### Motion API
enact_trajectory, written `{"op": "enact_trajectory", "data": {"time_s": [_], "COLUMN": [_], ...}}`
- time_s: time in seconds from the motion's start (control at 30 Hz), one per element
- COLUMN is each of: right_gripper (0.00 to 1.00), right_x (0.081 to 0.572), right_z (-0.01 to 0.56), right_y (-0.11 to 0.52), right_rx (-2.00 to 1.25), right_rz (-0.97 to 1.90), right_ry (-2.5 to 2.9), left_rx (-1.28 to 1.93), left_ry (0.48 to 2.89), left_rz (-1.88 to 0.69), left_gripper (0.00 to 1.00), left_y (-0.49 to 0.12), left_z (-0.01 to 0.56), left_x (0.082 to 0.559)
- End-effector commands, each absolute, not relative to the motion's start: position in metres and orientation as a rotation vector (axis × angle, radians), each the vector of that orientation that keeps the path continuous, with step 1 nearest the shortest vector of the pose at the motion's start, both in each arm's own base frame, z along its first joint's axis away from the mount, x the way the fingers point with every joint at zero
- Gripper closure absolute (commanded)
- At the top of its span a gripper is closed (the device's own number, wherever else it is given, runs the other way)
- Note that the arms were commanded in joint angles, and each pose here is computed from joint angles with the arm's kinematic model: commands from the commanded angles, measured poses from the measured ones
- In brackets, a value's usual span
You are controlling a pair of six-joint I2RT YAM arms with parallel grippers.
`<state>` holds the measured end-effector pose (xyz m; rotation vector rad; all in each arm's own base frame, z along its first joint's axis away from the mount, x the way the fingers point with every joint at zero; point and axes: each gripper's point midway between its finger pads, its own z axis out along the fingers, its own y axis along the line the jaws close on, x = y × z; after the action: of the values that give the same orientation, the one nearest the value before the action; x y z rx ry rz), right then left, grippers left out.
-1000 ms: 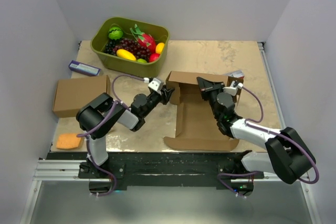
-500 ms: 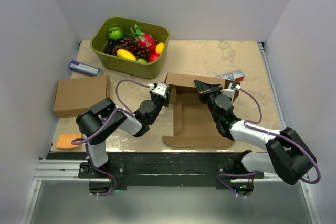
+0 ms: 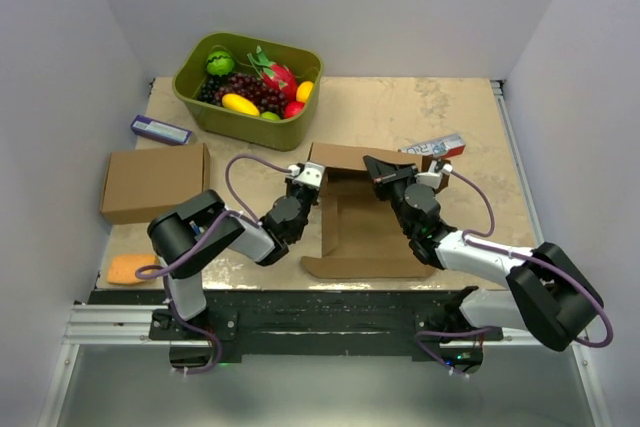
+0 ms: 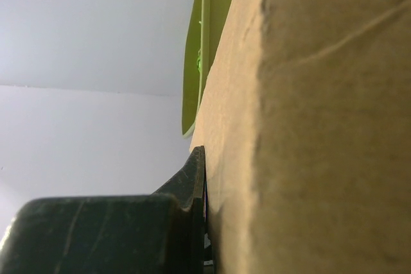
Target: Fold the paper box
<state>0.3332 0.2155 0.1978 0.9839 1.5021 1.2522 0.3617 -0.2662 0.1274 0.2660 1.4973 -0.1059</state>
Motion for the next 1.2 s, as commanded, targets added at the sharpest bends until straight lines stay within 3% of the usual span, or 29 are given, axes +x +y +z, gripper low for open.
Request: {"op": "enact_trajectory", "data": {"time_s": [0.0,0.1,0.3,0.73,1.17], "right_gripper": [1.0,1.0,1.0,1.0,1.0], "right_x": [0.284,0.284,0.283,0.285,0.287], "right_z": [0.114,0.116,0.116,0.122,0.121], "right_y": [0.25,0.252,0.252,0.258,0.267], "right_rx": [0.856,0.838,0.833,0.808,0.794], "right_rz": [1.174,1.178,1.185,1.211,1.256], "right_ry": [1.928,1.932,1.929,1.923,1.928], "left_rx": [0.226,0.329,0.472,0.596,0.653], "left_ry": [1.232,1.182,1.172,1.225,1.258], "left_rz": [-0.3,-0.404,-0.708,-0.809,-0.855], "left_gripper": [1.0,0.99,0.86,0.59,0.49], "left_y": [-0.28,-0.289,-0.301,-0.302,-0.315], "left_z": [0.194,0.192,0.182,0.161,0.146], "left_x": [0.349,0.328,0.313,0.327,0.337]}}
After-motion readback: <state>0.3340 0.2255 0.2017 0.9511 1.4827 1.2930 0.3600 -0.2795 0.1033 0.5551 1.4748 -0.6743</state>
